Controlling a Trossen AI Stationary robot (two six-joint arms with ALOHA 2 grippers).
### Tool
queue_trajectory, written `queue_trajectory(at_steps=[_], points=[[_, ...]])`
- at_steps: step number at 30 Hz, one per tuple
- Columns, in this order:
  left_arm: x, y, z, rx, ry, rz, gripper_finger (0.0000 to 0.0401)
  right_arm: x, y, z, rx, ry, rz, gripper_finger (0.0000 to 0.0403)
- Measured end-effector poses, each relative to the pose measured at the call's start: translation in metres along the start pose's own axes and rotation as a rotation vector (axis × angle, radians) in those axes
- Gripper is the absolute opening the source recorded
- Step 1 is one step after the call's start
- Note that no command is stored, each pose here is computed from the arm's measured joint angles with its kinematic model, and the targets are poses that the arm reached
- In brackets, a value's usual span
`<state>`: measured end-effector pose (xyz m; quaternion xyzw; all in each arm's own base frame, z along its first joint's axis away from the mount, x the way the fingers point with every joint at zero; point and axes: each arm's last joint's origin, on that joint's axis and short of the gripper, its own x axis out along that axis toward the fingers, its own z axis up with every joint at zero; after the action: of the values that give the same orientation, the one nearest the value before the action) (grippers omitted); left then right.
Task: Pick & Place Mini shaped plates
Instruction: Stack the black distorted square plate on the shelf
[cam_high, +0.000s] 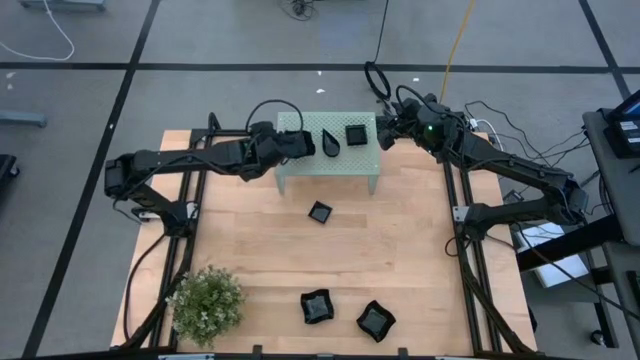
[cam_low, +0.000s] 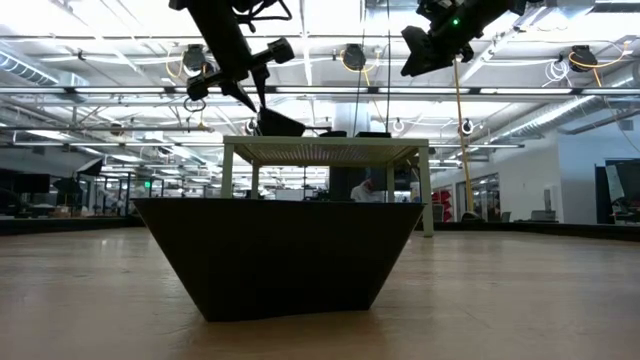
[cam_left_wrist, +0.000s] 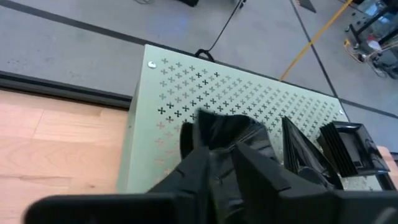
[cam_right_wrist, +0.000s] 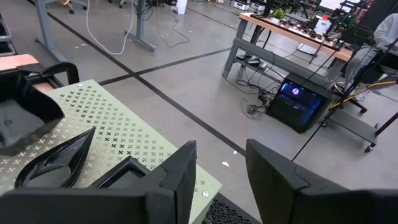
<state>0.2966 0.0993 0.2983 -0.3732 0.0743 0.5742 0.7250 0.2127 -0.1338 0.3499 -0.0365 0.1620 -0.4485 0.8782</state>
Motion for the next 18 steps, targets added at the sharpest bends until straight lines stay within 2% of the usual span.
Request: queue_trajectory(at_steps=[8,14,18], points=[[-0.004,-0.005,0.006,0.104,-0.026,-0.054,0.0151,0.0,0.0,-0.002,-0.012,0.023,0.003,0.013],[-0.018,-0.019,0.015,0.219,-0.042,-0.23,0.0165,-0.003,0.006,-0.011,-0.062,0.103,0.037,0.013],[-0.029,-0.023,0.015,0.283,0.024,-0.362,0.0166,-0.016,0.013,-0.017,-0.169,0.166,0.09,0.013]])
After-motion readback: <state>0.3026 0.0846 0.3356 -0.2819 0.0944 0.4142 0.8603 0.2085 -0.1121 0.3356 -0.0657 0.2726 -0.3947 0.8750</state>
